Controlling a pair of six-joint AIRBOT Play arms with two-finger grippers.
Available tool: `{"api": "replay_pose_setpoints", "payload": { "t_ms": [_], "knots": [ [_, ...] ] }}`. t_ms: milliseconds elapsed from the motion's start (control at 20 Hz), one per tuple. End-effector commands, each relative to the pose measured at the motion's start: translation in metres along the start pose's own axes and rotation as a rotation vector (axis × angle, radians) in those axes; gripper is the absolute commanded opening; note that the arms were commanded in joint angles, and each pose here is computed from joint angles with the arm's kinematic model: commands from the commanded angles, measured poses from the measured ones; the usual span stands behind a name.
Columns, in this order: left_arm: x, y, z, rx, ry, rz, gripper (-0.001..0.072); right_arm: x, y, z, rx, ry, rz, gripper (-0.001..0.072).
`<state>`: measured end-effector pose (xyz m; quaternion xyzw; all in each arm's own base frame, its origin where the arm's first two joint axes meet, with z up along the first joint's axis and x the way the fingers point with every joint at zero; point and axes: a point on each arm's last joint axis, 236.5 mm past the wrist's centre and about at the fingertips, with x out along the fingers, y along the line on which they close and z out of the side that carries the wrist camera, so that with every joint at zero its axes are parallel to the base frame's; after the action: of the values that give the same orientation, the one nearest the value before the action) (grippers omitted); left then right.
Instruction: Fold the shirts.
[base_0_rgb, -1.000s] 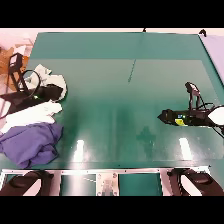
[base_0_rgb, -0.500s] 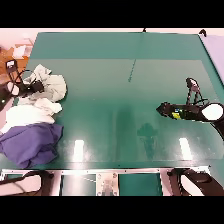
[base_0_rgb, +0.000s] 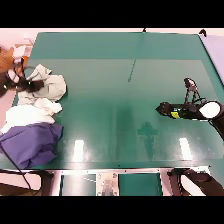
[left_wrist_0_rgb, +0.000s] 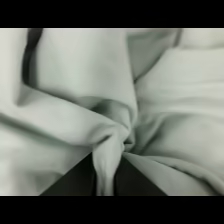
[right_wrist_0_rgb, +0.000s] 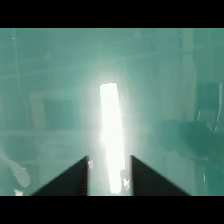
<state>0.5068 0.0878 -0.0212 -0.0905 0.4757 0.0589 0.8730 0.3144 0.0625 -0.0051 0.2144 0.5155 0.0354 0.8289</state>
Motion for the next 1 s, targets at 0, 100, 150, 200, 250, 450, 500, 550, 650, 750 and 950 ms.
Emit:
{"api": "replay_pose_setpoints", "payload": {
  "t_ms": [0,100,150,200,250,450,500,550,650,750,950],
  "knots": [
    [-0.073,-0.078,0.060,0.090,-0.068,-0.160,0.0026,-0.014,-0.004,-0.003,0.026,0.060,-0.008,0.0207],
    [-0.141,-0.161,0.091,0.187,-0.149,-0.320,0.0026,-0.029,-0.012,0.009,0.057,0.039,-0.017,0.0105],
    [-0.176,-0.207,0.092,0.242,-0.169,-0.413,0.0027,-0.036,-0.014,0.018,0.071,0.008,-0.018,0.0073],
    [-0.206,-0.248,0.085,0.294,-0.176,-0.504,0.0027,-0.043,-0.015,0.024,0.087,-0.019,-0.010,0.0071],
    [-0.234,-0.289,0.071,0.346,-0.168,-0.606,0.0027,-0.049,-0.014,0.028,0.106,-0.043,0.005,0.0072],
    [-0.304,-0.409,-0.030,0.499,0.013,-0.957,0.0027,-0.075,-0.014,0.034,0.117,-0.114,0.012,0.0070],
    [-0.312,-0.429,-0.054,0.549,0.040,-0.989,0.0027,-0.080,-0.015,0.033,0.119,-0.122,0.011,0.0070],
    [-0.313,-0.443,-0.072,0.599,0.052,-0.988,0.0027,-0.084,-0.014,0.030,0.124,-0.121,0.014,0.0071],
    [-0.294,-0.462,-0.101,0.679,0.067,-0.928,0.0027,-0.086,-0.014,0.020,0.124,-0.085,0.014,0.0073],
    [-0.258,-0.477,-0.133,0.690,0.134,-0.901,0.0027,-0.085,-0.014,0.013,0.125,-0.052,0.014,0.0075],
    [-0.173,-0.485,-0.192,0.653,0.310,-0.843,0.0276,-0.084,-0.014,0.007,0.133,-0.027,0.014,0.0329]
  ]
}}
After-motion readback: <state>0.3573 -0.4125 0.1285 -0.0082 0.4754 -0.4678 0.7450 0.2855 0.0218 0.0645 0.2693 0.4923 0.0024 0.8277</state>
